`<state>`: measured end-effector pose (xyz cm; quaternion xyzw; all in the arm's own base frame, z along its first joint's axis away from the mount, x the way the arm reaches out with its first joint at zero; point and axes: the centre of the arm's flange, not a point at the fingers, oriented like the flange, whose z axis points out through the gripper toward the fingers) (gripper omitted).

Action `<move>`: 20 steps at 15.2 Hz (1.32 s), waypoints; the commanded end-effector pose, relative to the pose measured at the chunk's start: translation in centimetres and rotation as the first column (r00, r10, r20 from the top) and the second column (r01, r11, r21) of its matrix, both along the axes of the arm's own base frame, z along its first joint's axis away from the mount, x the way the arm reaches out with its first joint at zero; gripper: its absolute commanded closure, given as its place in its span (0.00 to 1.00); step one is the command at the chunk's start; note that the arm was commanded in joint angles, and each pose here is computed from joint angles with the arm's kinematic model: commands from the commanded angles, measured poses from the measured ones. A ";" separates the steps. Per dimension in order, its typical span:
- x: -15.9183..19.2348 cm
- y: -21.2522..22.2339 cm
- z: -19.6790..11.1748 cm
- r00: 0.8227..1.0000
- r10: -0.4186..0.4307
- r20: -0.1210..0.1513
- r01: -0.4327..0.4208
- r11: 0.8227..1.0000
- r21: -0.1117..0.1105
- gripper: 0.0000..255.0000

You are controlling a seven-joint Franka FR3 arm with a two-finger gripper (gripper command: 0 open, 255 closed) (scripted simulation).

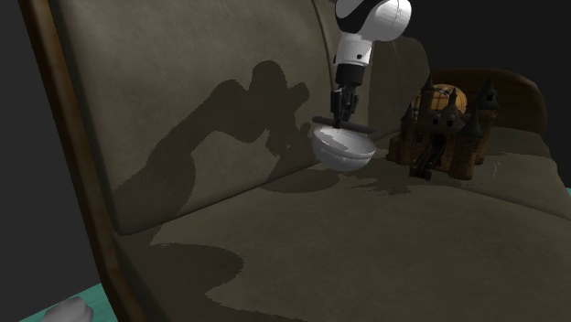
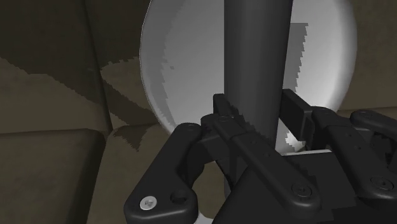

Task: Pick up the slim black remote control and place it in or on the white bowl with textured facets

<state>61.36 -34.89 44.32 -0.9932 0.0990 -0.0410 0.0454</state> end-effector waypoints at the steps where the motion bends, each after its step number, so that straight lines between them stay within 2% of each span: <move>1: 0.0 0.0 -0.1 1.000 0.000 0.000 0.000 1.000 0.000 1.00; 5: 0.0 0.0 -0.1 1.000 0.000 0.000 0.000 1.000 0.000 1.00; 6: 0.0 0.0 -0.1 1.000 0.000 0.000 0.000 1.000 0.000 0.00; 11: 0.0 0.0 -0.1 1.000 0.000 0.000 0.000 1.000 0.000 0.00; 15: -0.4 -0.4 4.9 1.000 0.000 0.000 0.000 1.000 0.000 0.00; 20: -0.4 -0.4 4.9 1.000 0.000 0.000 0.000 1.000 0.000 0.00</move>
